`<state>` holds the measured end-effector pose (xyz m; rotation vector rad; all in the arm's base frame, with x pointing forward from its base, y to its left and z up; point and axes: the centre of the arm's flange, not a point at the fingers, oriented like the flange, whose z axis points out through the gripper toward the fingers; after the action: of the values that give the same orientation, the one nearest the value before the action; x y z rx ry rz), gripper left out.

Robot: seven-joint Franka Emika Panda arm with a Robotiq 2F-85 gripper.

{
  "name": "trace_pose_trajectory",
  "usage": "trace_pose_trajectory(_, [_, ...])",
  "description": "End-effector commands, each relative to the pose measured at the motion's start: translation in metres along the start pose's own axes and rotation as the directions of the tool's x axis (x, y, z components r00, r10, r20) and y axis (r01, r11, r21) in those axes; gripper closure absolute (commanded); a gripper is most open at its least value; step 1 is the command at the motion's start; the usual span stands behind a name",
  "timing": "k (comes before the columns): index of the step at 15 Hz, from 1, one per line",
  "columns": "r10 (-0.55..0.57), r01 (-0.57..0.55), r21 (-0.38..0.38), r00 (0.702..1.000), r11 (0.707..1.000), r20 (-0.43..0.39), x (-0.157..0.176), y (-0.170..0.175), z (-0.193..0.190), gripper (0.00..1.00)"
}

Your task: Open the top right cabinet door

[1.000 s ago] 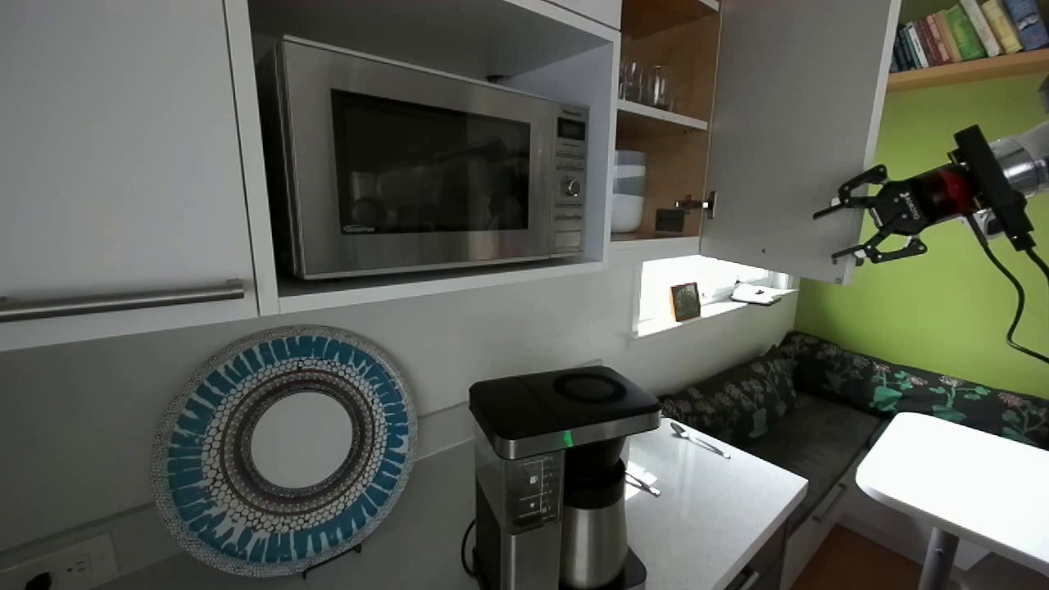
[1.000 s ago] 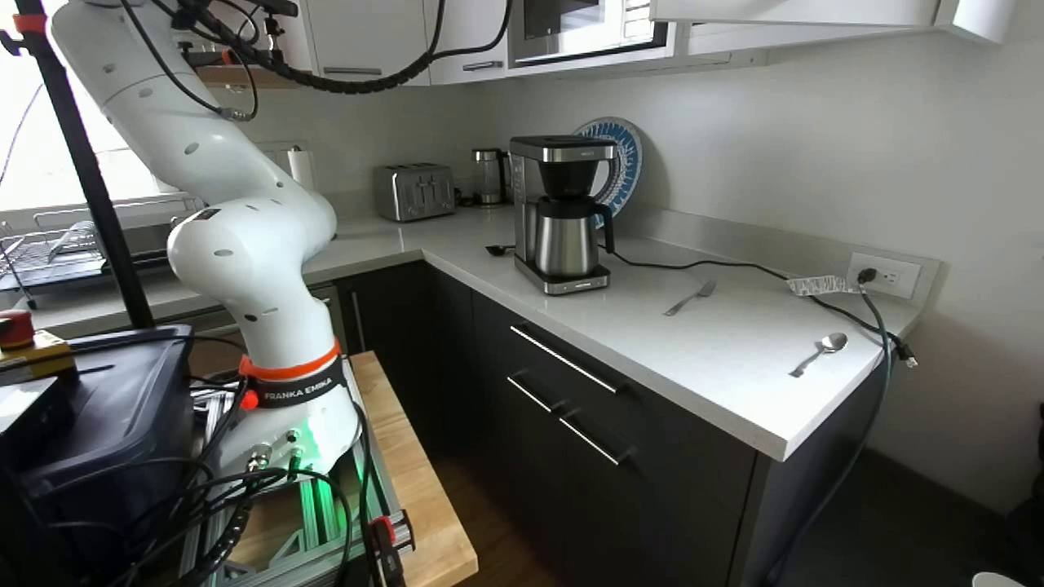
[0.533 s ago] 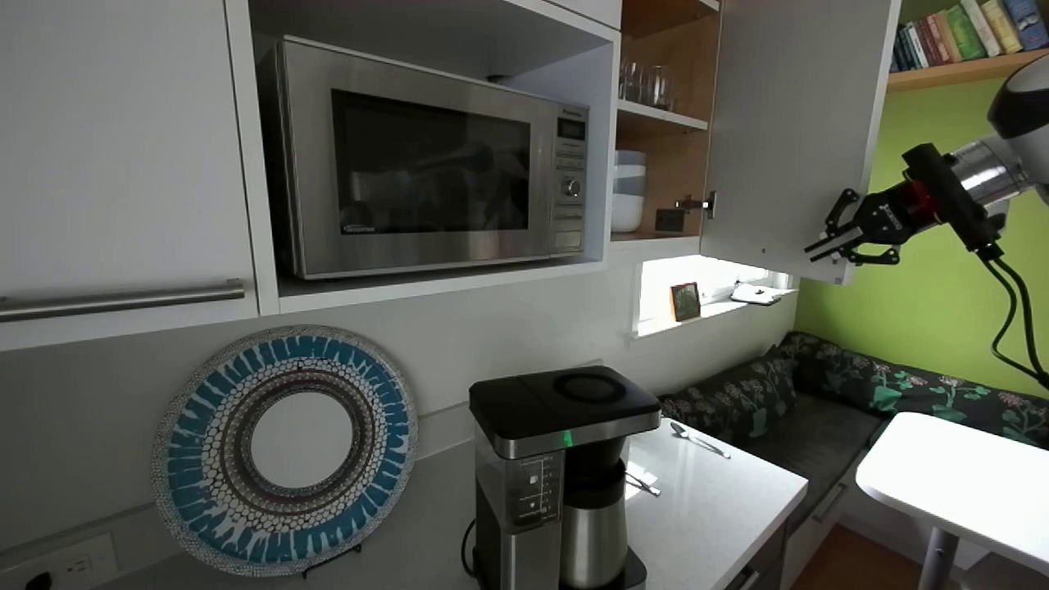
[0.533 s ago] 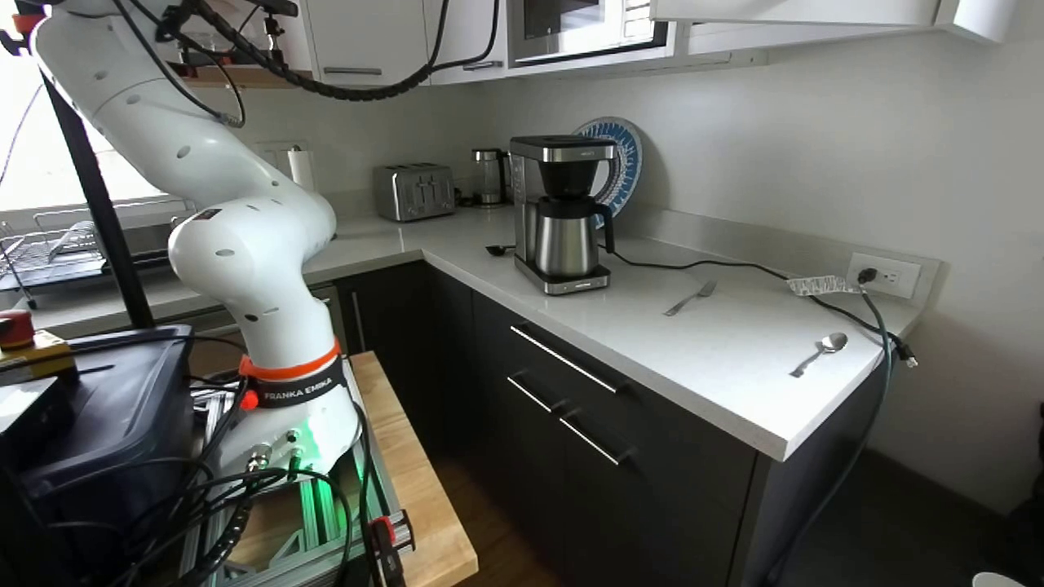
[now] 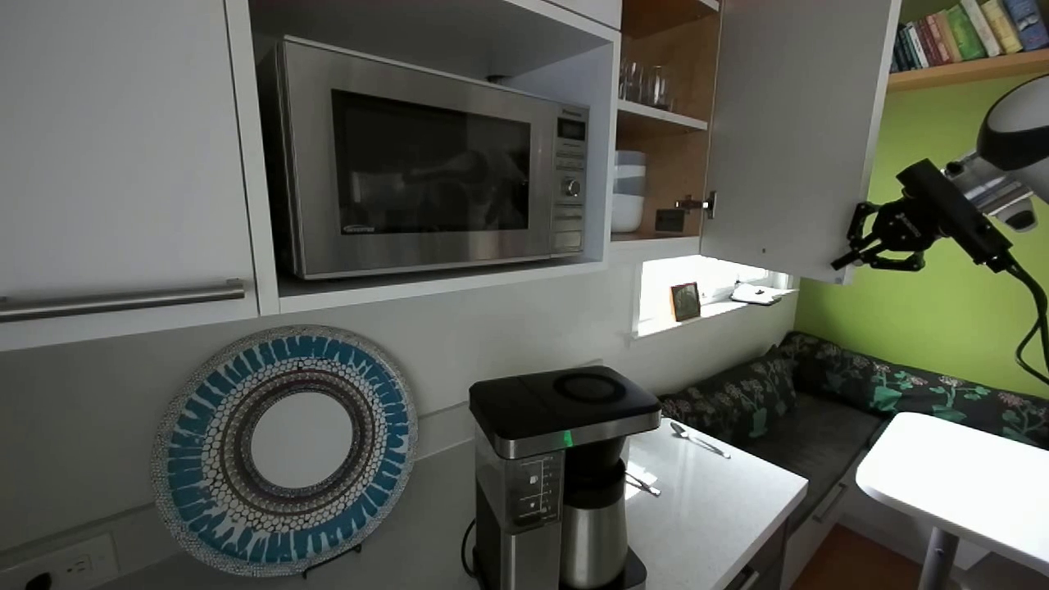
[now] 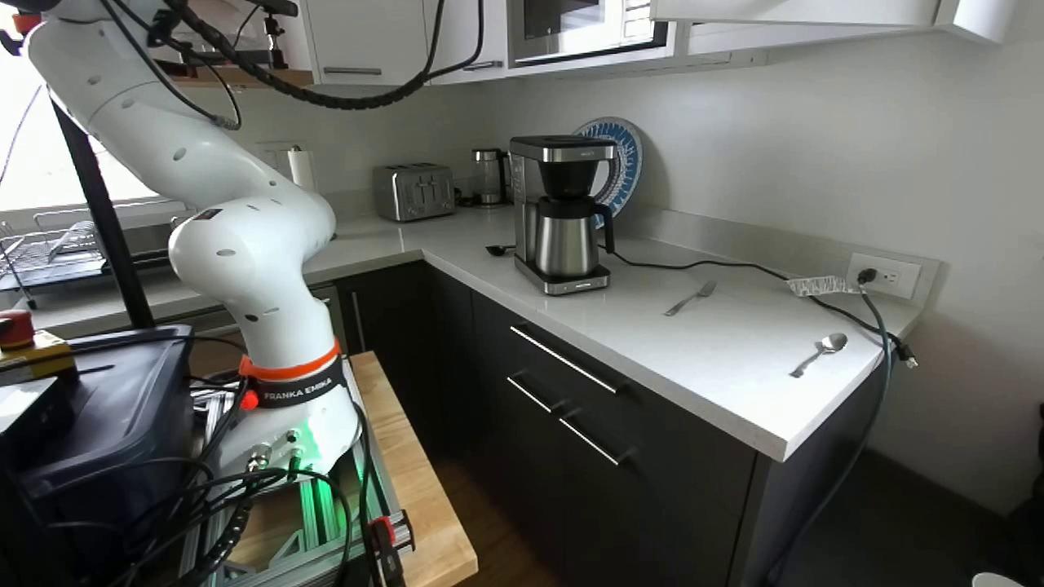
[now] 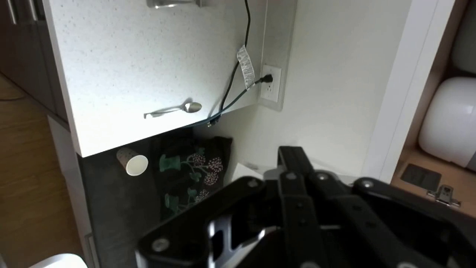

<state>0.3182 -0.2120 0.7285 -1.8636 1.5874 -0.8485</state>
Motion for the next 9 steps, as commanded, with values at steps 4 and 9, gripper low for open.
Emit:
trace_pose_trajectory(4, [-0.018,0.021,0.028,0.995,0.999,-0.097,0.007,0.017,0.008,1.0])
trace_pose_trajectory(9, [-0.027,0.034,0.031,0.98,0.999,-0.195,0.031,0.025,-0.012,1.0])
